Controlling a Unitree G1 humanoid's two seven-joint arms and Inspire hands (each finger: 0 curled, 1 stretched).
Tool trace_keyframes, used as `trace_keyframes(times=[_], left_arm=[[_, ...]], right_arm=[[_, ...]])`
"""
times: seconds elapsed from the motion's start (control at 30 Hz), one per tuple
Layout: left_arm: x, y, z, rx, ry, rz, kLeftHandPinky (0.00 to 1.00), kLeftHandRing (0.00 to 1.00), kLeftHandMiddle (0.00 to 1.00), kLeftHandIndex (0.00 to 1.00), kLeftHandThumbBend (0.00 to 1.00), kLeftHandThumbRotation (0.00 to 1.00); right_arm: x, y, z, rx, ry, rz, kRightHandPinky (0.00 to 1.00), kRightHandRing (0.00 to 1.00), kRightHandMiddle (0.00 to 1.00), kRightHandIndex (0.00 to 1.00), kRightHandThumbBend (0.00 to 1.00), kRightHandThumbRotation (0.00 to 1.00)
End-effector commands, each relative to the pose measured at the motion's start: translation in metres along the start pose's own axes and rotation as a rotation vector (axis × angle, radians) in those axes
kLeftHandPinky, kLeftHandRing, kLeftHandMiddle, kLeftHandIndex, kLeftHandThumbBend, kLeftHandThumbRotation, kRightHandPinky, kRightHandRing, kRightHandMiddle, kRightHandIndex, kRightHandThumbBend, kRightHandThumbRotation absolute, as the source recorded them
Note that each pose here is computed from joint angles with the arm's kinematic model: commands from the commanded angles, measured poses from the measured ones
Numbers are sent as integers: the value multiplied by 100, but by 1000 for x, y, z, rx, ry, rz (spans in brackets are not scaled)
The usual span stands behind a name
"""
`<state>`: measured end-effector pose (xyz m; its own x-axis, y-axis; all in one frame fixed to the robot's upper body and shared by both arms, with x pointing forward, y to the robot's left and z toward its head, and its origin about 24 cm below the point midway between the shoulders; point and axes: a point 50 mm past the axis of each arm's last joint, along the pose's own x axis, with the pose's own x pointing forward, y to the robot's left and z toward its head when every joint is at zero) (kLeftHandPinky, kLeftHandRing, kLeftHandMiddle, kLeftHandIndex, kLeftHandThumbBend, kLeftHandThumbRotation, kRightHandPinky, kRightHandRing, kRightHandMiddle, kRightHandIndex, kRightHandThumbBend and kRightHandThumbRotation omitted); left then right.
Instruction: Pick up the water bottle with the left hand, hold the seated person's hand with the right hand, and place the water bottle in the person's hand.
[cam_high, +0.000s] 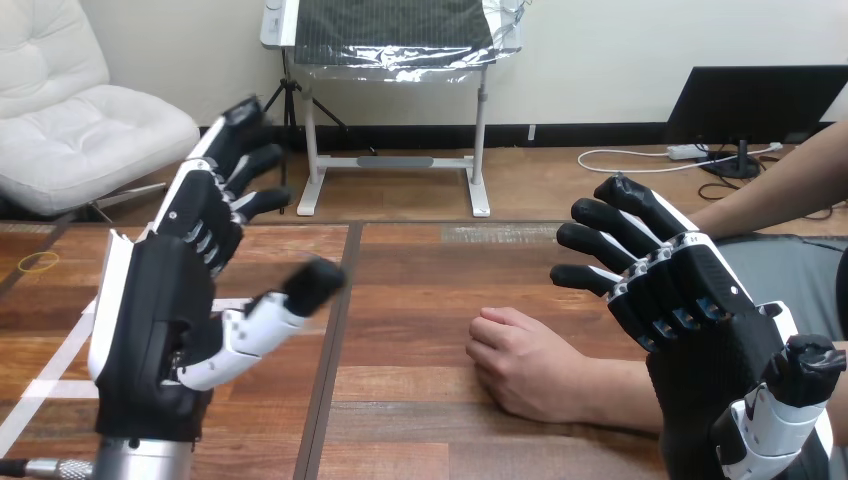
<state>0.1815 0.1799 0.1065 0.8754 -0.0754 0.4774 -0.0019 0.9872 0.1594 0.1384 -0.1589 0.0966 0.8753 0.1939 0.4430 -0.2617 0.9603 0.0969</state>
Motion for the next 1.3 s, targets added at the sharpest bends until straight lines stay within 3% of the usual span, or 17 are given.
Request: trace_keyframes(times=[0.0,0.13,0.43,1.0,1.27], left_arm=[[13,3,8,40,-68,7,88,94,95,93,100,18],[13,4,7,50,-73,5,94,97,97,95,100,6],[13,6,5,91,-76,5,99,100,99,96,100,1],[15,15,3,226,-69,78,96,98,99,98,100,1],[16,26,1,306,-46,122,100,100,100,100,100,13]], right_arm=[[10,0,8,-10,-64,21,72,81,82,84,88,100],[10,0,8,-10,-62,18,72,81,82,84,89,100],[10,1,7,-11,-61,17,72,80,82,83,89,100],[10,0,7,-6,-59,23,72,81,82,84,88,100],[10,0,7,-12,-59,15,72,80,82,83,89,100]])
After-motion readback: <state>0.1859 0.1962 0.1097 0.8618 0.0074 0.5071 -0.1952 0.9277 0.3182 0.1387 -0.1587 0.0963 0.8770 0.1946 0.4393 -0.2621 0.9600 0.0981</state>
